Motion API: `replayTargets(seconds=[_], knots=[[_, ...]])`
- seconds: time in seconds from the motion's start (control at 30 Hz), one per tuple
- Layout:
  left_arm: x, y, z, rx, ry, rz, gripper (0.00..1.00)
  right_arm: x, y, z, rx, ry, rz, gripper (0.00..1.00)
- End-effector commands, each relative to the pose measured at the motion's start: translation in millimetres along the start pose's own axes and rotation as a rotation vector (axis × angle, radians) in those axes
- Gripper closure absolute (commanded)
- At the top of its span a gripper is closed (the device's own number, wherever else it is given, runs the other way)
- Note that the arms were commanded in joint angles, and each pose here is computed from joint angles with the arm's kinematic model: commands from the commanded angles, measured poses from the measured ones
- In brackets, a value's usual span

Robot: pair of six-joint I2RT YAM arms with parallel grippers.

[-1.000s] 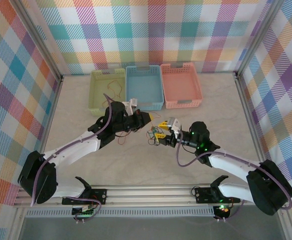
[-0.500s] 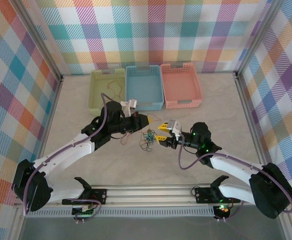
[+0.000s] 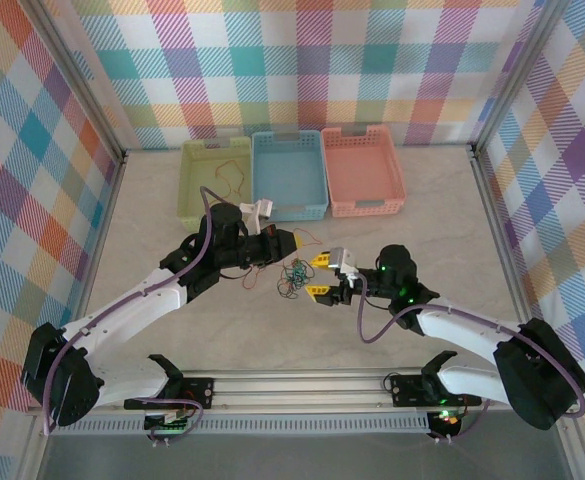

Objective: Untangle the cables

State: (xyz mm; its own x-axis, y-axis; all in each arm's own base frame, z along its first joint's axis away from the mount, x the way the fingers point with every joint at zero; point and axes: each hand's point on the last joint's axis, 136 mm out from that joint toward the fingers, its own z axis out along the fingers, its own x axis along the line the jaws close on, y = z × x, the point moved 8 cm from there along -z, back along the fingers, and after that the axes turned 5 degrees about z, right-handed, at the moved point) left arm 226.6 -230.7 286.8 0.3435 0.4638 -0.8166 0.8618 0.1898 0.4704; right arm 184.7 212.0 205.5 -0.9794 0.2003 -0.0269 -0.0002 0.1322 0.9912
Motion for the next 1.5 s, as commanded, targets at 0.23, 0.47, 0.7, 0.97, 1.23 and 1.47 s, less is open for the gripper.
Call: replayTargets(seconds=[0.23, 0.47, 0.7, 0.97, 1.23, 1.47], knots=[[-9, 3, -9, -0.079, 0.002, -0.009, 1.0, -1, 18, 0, -0.034, -0.097, -0.088, 0.48], [-2, 2, -9, -0.114, 0.059, -0.024, 1.0, 9, 37, -5, -0.076, -0.09, -0.141, 0.46], [-3, 2, -6, -0.119, 0.068, -0.02, 1.0, 7, 39, 12, -0.033, -0.081, -0.099, 0.49], [-5, 2, -6, -0.119, 0.068, -0.015, 1.0, -4, 25, 23, 0.031, -0.163, -0.089, 0.53], [-5, 1, -10, -0.121, 0.077, -0.006, 1.0, -13, 18, 26, 0.056, -0.232, -0.079, 0.67], [-5, 0, -9, -0.118, 0.073, -0.005, 1.0, -14, 15, 25, 0.056, -0.246, -0.078, 0.78]])
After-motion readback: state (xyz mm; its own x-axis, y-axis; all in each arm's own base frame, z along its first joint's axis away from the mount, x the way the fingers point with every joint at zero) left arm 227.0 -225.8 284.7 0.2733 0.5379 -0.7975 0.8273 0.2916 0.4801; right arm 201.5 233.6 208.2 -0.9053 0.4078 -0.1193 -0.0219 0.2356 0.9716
